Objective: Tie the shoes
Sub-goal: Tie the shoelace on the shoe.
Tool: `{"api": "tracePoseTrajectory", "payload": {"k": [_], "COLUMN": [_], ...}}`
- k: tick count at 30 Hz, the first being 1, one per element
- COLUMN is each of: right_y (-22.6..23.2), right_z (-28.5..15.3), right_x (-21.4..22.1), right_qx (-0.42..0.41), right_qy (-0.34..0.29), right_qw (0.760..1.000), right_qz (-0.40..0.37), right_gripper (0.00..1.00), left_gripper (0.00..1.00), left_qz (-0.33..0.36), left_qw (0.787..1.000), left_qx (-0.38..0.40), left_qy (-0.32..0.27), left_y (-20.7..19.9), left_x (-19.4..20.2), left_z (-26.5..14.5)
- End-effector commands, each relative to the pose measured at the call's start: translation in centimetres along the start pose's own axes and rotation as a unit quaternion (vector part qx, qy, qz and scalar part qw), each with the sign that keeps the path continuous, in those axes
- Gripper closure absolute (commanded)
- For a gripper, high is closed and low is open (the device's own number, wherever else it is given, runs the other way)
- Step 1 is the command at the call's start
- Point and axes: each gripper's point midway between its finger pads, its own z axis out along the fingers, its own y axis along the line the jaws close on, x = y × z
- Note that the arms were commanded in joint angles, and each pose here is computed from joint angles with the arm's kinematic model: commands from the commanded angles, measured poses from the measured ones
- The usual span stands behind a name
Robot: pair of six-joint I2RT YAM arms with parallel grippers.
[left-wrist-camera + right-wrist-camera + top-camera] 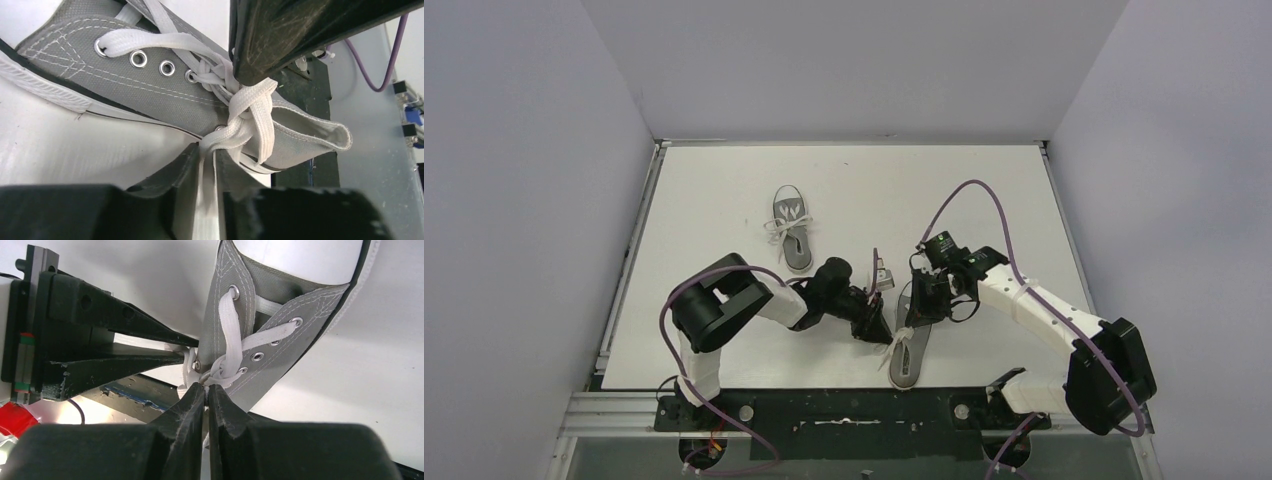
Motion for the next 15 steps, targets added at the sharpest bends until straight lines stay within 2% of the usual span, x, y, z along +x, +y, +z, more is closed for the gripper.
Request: {"api": "tracePoseTrajectory", "payload": {"k": [1, 4, 10, 15], "right_y": [0.3, -0.5, -2.4, -4.2], "right_z": [-1.1, -1.5, -2.1, -0.9], "right_x": [-0.7, -0.6, -0.3, 0.2], "right_qx": [-0.010, -0.001, 0.008, 0.005], "right_qy": [-0.022, -0.025, -0.029, -0.020], "right_qw": [1.000, 1.000, 0.999, 0.998], "right_qz": [0.008, 0.017, 0.042, 0.063], "right_gripper": [0.95, 1.00, 1.00, 1.00], "left_gripper": [0.91, 1.00, 1.00, 1.00], "left_qz": [0.031, 0.021, -0.014, -0.026], "left_qw": [0.999, 0.999, 1.000, 1.000], "left_qx": [0.025, 0.031, 0.012, 0.000], "left_qy": [-0.033, -0.030, -0.017, -0.009], "left_y": [-1.0, -1.5, -1.5, -1.6], "left_x": [-1.7, -1.0, 1.0, 2.2], "left_z": [0.1, -0.2, -0.7, -1.0]}}
